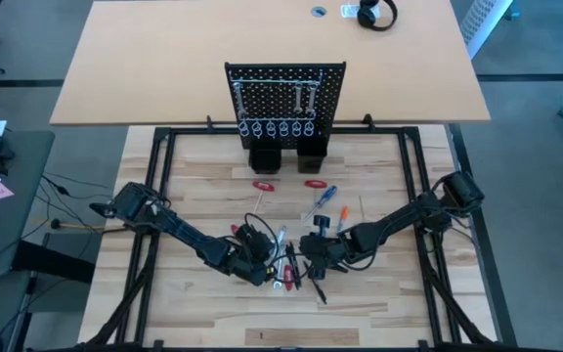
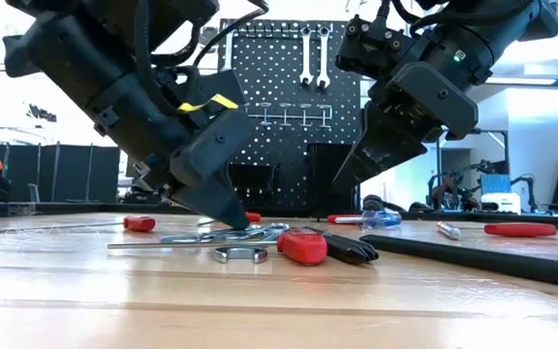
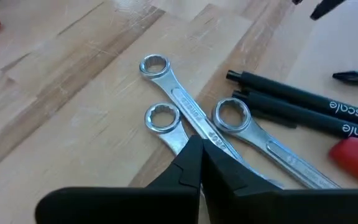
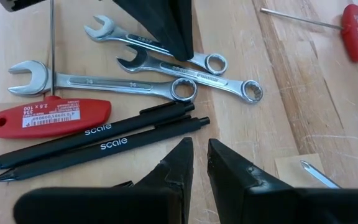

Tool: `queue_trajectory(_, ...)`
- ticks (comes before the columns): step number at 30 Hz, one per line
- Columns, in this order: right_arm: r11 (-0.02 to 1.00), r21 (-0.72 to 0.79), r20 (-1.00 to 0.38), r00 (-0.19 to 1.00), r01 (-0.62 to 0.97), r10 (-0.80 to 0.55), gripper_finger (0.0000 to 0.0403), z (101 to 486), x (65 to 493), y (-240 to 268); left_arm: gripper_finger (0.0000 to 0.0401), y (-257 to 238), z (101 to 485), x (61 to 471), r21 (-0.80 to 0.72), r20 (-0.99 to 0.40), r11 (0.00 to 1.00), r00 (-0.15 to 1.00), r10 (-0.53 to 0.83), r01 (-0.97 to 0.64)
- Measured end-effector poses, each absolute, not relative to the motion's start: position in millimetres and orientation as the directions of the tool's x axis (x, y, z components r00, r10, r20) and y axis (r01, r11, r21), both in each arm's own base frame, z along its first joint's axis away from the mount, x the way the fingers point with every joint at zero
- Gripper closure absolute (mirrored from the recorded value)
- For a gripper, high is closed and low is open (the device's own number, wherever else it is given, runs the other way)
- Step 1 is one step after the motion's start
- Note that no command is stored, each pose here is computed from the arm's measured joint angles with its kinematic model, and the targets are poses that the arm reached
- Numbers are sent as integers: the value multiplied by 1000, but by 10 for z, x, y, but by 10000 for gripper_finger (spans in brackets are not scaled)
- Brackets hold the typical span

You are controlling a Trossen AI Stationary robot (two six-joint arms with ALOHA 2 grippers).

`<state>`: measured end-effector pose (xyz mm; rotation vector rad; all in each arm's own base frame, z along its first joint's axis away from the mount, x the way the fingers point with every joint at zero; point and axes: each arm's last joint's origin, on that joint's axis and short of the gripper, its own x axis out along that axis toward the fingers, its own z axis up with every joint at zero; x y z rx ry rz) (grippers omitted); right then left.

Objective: Hang tools onto peg board
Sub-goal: Hang the wrench on the peg board

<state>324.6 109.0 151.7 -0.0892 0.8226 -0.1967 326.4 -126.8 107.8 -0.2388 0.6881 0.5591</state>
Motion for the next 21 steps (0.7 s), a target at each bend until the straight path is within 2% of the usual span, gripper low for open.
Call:
queue_trajectory(8,978,-153,-717,666,140,-208,343,1519,3248,1091,400,-1178,1206,3100,145,-676,820,550,490,-553)
queue_trajectory(15,978,-153,-717,666,140,-208,343,1518,3248,1091,399,-1274,1559,3047,135,-603,852,641,475,-505)
queue_trajectory(18,978,-153,-717,666,140,-207,343,1518,3248,1092,383,-1317,1545,2994,179,-594,857,642,485,-483)
queue_trajectory(21,979,-153,-717,666,137,-206,343,1518,3246,1099,344,-1297,1464,2941,166,-590,853,643,488,-495)
